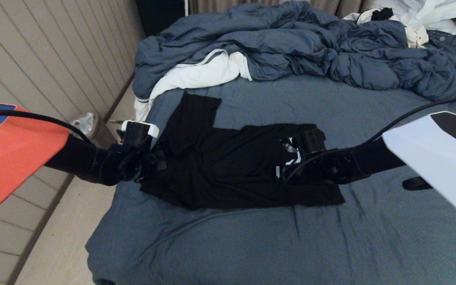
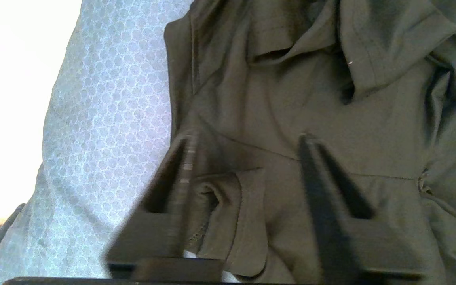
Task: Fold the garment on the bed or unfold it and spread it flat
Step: Fold the black T-shirt
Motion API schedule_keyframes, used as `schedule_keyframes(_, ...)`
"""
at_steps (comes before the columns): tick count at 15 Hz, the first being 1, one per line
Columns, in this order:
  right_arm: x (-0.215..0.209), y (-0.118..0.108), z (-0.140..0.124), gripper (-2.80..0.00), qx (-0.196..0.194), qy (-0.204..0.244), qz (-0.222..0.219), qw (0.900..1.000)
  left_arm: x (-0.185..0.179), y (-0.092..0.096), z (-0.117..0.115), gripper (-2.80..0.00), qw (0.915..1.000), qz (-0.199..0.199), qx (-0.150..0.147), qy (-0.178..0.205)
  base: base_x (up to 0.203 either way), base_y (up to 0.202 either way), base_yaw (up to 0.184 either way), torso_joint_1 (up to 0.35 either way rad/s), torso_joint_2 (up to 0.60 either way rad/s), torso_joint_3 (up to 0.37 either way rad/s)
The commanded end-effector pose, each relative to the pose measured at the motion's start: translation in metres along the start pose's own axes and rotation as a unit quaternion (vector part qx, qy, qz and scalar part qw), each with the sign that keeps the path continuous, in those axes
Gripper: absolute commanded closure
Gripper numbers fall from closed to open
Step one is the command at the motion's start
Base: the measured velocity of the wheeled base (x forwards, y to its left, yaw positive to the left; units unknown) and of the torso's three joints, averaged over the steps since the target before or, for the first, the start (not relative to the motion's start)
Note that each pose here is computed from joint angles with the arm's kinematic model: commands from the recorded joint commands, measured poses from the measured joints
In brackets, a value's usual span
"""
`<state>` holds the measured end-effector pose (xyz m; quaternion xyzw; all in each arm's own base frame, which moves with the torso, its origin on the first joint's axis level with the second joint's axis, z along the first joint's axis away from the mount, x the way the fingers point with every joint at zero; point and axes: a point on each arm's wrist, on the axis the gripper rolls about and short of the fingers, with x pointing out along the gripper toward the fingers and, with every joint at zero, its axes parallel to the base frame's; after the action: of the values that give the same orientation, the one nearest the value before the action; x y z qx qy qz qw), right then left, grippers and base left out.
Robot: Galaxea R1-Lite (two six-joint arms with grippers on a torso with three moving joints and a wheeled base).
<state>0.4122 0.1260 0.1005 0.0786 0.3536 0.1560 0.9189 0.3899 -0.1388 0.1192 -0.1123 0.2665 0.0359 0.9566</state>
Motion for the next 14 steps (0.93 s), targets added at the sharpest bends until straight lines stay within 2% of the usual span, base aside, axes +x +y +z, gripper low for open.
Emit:
schedule_keyframes(1, -0.001, 0.000, 0.000, 0.00, 0.000, 0.000, 0.001, 1.000, 0.003, 0.000, -0.002, -2.80, 1.0000, 0.002, -0.001, 0.001, 0.000, 0.000, 0.000, 0.000, 0.00, 0.000)
schedule_keyframes(6, -0.001, 0.000, 0.000, 0.00, 0.000, 0.000, 0.001, 1.000, 0.022, 0.001, -0.022, -2.80, 0.9997, 0.010, 0.006, 0.022, 0.000, 0.000, 0.000, 0.000, 0.00, 0.000)
schedule_keyframes(12, 0.000, 0.000, -0.001, 0.00, 0.001, 0.001, 0.000, 1.000, 0.024, 0.001, -0.027, -2.80, 0.9996, 0.014, 0.008, 0.024, 0.000, 0.000, 0.000, 0.000, 0.00, 0.000)
schedule_keyframes(13, 0.000, 0.000, 0.000, 0.00, 0.000, 0.000, 0.000, 1.000, 0.024, 0.001, -0.026, 0.00, 0.9997, 0.013, 0.006, 0.022, 0.000, 0.000, 0.000, 0.000, 0.00, 0.000)
schedule_keyframes(14, 0.000, 0.000, 0.000, 0.00, 0.000, 0.000, 0.000, 1.000, 0.023, 0.001, -0.025, 0.00, 0.9997, 0.013, 0.006, 0.020, 0.000, 0.000, 0.000, 0.000, 0.00, 0.000)
